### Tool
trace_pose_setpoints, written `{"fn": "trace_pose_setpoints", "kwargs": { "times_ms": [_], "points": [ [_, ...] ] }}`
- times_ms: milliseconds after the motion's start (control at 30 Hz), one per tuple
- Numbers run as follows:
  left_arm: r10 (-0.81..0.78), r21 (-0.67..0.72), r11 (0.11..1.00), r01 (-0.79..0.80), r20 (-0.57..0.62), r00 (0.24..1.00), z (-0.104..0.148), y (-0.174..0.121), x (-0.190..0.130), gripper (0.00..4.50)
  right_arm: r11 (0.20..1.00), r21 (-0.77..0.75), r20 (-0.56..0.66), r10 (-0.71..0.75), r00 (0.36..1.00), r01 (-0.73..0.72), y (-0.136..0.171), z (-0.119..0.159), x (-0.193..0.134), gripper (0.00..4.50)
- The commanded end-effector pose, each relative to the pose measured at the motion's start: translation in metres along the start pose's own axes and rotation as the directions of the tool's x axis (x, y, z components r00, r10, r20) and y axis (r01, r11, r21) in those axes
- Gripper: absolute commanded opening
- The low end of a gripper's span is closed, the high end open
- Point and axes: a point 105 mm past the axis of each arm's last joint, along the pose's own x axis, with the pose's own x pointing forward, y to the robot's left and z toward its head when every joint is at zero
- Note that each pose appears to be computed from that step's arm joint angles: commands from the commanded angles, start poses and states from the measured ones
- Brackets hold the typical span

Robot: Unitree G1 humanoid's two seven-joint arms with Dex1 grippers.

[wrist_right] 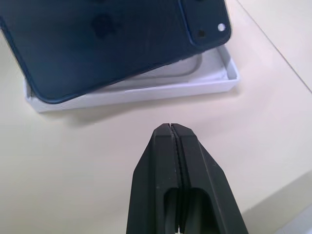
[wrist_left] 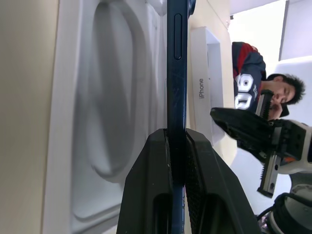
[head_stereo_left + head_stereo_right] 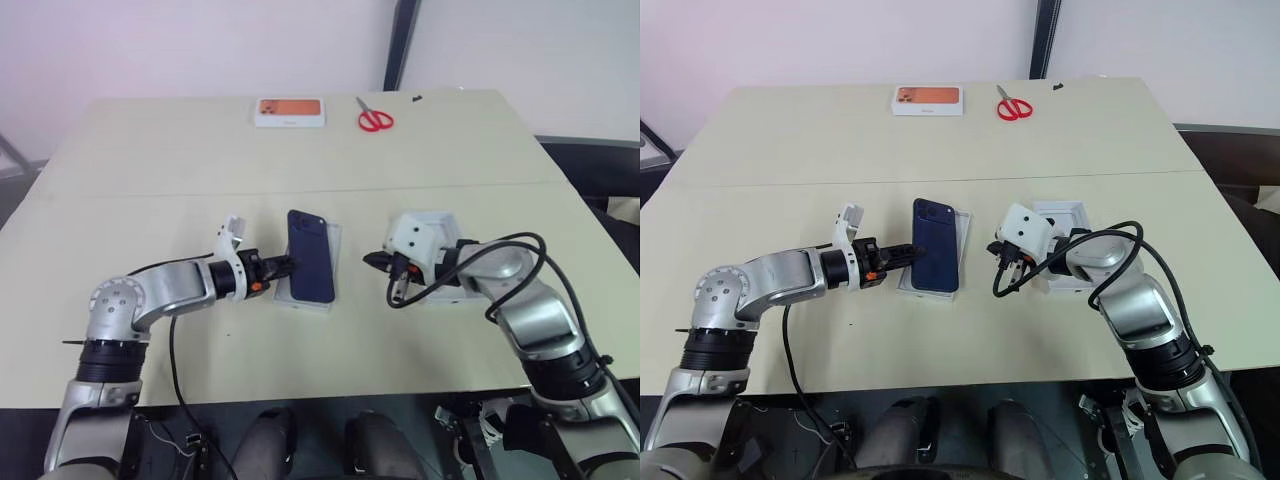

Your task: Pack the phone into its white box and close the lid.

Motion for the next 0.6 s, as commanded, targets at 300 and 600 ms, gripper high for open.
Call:
{"fn": "trace_pose_setpoints", "kwargs": {
  "times_ms": [300,600],
  "points": [
    [-0.035,0.041,0.999,0.034,0.004,0.999,0.023,-0.008,-0.018,0.04,1.0,-0.021,0.008,0.002,1.0,-0.002,0.002,0.001,-0.002,0.0],
    [-0.027,0.047,0.998,0.032,-0.098,0.995,0.01,-0.004,-0.006,0.04,1.0,-0.017,0.001,0.009,1.0,-0.009,0.006,-0.001,0.0,0.0]
  ]
}}
